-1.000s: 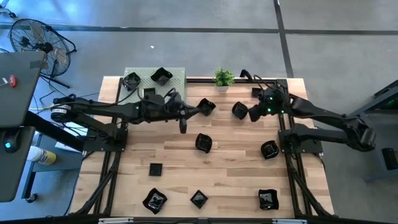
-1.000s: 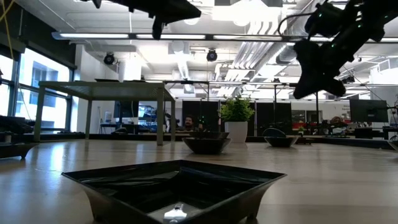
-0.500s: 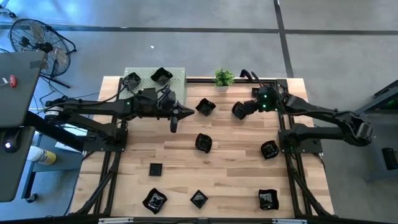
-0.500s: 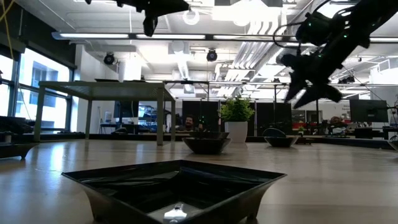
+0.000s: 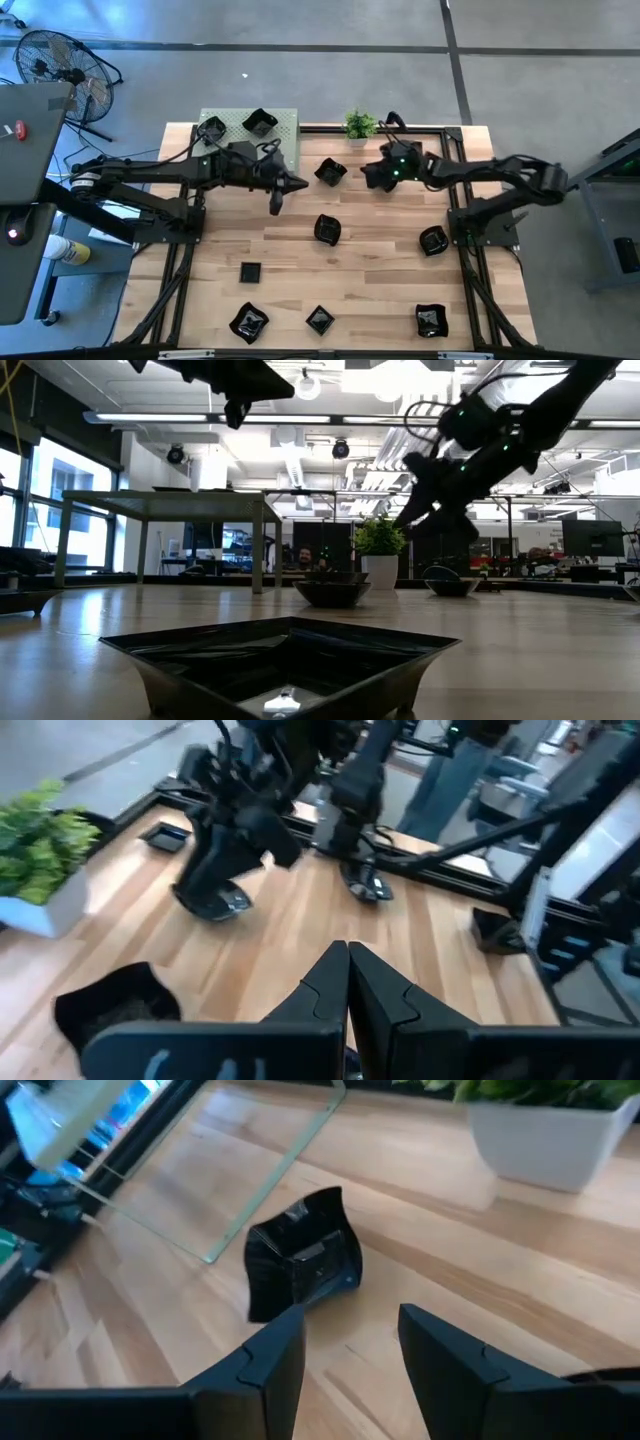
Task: Pick & Place Mini shaped plates
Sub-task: Stack the black distorted square plate on top of the black distorted square plate on the shelf
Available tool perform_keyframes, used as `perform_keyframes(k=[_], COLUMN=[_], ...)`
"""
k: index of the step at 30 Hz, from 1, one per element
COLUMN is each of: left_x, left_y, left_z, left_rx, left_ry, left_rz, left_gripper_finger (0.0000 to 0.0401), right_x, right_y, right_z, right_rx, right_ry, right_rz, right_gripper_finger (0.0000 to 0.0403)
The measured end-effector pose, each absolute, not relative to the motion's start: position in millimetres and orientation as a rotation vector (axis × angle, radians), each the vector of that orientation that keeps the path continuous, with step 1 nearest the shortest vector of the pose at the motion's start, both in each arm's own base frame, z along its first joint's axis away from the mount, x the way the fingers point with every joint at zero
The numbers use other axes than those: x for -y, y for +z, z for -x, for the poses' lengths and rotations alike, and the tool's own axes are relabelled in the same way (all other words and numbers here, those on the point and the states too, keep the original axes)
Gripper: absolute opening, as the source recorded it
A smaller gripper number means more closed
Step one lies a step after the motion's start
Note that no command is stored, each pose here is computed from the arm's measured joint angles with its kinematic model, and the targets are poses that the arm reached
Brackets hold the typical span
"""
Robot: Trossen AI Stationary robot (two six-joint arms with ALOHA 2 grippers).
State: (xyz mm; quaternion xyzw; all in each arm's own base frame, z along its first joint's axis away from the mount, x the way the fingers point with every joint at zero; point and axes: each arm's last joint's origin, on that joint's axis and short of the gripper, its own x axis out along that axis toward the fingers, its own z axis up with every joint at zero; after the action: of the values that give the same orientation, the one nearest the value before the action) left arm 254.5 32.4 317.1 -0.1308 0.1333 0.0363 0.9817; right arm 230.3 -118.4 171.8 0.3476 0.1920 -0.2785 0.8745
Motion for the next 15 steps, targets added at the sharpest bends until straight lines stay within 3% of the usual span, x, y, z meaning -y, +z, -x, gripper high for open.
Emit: perform_keyframes(k=[6, 15], left_x=[-34, -36], left_y=[319, 321], left_z=[-255, -255], left_rx=[-0.239, -0.205], left_ry=[0.122, 0.189], left_rz=[0.254, 0.303], left_gripper_finger=[0.0, 0.0], right_x=[132, 161], right_y=[159, 172], right_z=[-248, -286], right_rx=[-0.471, -0.636], right_ry=[-0.547, -0.485], right_rz=[-0.707, -0.605], right_gripper_finger=[0.0157, 0.0157])
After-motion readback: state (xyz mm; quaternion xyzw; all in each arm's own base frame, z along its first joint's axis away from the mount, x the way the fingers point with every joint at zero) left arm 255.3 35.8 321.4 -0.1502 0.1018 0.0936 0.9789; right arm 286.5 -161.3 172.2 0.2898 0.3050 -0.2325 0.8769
